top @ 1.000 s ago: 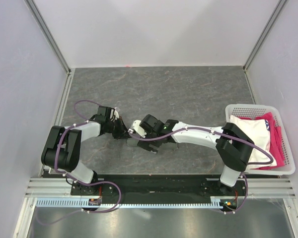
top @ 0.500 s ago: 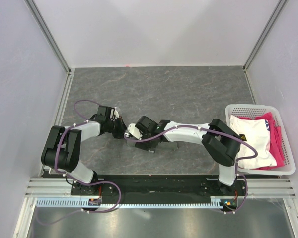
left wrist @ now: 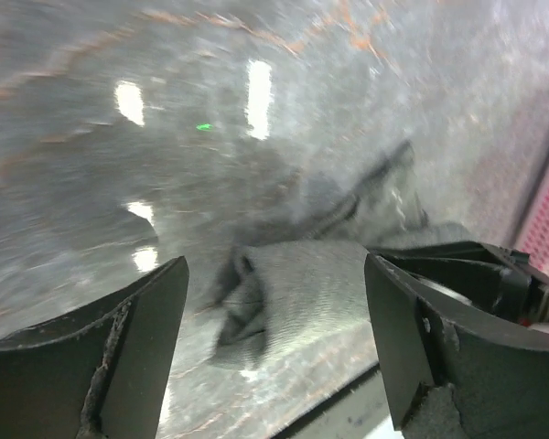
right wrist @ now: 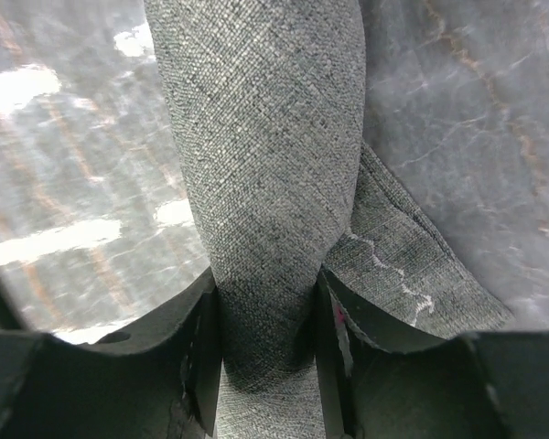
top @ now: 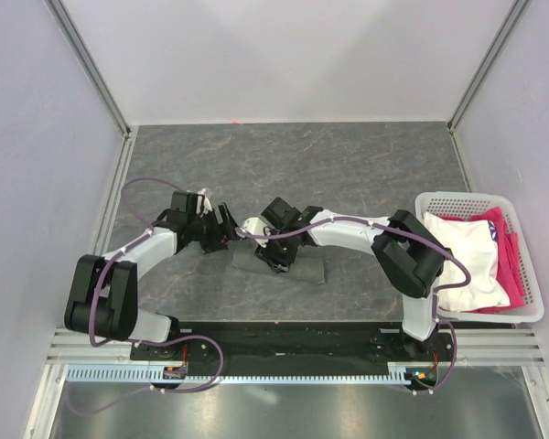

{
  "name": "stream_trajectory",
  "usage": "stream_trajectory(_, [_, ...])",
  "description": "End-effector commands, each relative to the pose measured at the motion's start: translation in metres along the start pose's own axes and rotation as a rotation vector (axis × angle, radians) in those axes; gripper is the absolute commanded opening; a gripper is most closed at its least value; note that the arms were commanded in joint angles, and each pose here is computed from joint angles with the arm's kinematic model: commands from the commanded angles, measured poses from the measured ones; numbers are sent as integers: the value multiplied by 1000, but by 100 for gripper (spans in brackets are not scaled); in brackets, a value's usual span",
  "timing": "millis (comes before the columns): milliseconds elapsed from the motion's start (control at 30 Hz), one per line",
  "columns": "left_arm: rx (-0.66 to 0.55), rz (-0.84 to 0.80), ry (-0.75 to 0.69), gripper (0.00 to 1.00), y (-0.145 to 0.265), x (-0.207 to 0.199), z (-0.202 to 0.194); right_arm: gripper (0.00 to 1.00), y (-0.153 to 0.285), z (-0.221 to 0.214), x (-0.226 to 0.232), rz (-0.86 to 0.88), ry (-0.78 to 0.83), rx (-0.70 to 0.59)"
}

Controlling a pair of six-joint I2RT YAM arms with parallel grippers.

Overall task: Fold the napkin, place the utensils inside, and roll it up
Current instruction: Roll the napkin with the utensil

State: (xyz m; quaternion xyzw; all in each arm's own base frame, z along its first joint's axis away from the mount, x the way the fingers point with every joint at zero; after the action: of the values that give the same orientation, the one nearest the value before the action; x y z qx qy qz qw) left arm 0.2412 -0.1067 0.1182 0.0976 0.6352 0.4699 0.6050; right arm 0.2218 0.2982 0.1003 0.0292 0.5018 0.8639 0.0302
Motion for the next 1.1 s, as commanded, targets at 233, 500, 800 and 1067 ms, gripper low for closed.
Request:
stream_trajectory(233, [-224, -136, -78, 81, 31, 3, -13, 45, -14, -24, 5, 442, -311, -48])
stream_trajectory(500, [-174, -224, -108, 67, 28, 7, -26, 45, -25, -33, -16, 628, -478, -125])
stream_trajectory(800, [-100, -225, -86, 52, 13, 15, -30, 45, -38, -38, -29, 666, -562, -126])
stream_trajectory(1067, [-60, -211, -69, 32, 3, 21, -32, 46, -40, -38, -35, 655, -585, -120])
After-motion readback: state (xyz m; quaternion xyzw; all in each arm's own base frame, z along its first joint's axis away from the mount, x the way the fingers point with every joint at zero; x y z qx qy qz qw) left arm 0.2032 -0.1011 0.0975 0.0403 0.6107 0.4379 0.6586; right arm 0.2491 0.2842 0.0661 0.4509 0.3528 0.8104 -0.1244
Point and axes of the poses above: each gripper's point midway between its finger pads, its own y axis back along the fingers, its own x axis along the line the jaws close on, z = x × y, the point moved 9 cm from there along y, back along the fingers, and after that the axes turned 12 degrees about y, right-handed, at the moved point
